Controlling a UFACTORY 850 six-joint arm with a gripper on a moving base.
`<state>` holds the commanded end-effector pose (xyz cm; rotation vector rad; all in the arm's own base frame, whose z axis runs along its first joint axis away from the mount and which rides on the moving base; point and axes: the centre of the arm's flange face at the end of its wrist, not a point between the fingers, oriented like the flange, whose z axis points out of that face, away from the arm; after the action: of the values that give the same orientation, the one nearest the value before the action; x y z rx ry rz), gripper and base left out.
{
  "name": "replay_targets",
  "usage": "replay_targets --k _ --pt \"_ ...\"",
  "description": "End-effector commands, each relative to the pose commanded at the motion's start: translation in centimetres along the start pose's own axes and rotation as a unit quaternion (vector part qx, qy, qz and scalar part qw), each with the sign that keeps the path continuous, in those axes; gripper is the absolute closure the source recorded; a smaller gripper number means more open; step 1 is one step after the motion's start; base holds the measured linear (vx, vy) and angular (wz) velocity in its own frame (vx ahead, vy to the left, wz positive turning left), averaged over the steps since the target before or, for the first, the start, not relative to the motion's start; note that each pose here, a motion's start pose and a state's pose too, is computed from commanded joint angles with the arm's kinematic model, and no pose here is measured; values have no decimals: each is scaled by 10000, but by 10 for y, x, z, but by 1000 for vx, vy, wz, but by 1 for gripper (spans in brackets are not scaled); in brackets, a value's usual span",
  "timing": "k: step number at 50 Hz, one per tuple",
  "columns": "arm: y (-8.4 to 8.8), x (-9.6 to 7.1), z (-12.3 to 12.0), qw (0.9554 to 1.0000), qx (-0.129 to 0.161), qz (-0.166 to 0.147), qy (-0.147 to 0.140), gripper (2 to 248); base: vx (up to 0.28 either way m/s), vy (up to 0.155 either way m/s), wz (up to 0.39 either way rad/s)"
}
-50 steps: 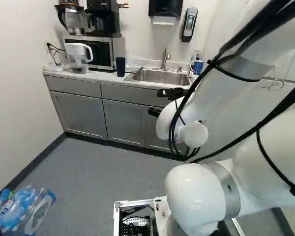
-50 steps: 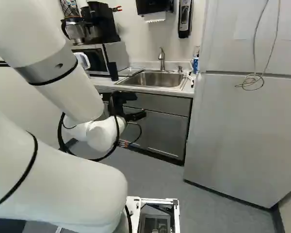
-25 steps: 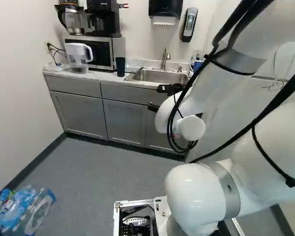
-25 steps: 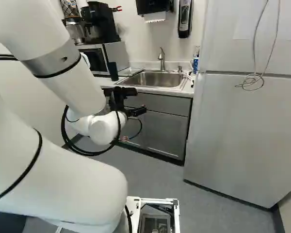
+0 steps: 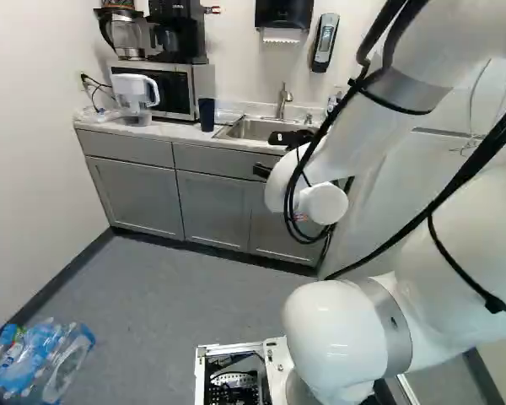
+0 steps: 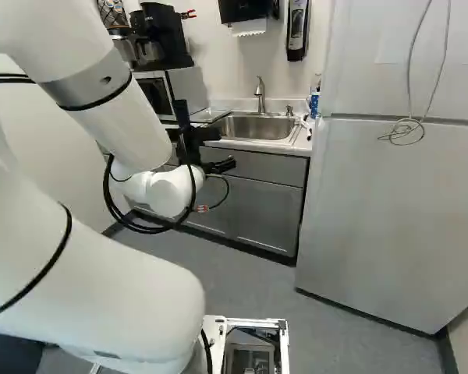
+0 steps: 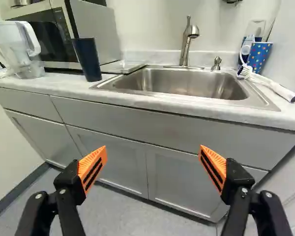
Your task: Rinse the cup and place it in the tray
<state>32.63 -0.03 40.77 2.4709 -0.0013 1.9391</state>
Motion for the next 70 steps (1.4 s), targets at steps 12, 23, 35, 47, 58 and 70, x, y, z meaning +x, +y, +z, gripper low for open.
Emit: replay_targets --k 12,23,35,47,58,70 --pt "2 15 10 10000 -24 6 88 3 0 0 0" --pt "4 28 20 9999 -52 12 143 3 0 0 0" --pt "6 42 30 9998 -83 19 199 3 0 0 0" --pt "9 56 40 9996 -113 25 251 3 0 0 0" --pt "11 69 49 9995 -139 30 288 3 0 0 0" --pt "14 82 59 9994 -166 36 288 3 0 0 0"
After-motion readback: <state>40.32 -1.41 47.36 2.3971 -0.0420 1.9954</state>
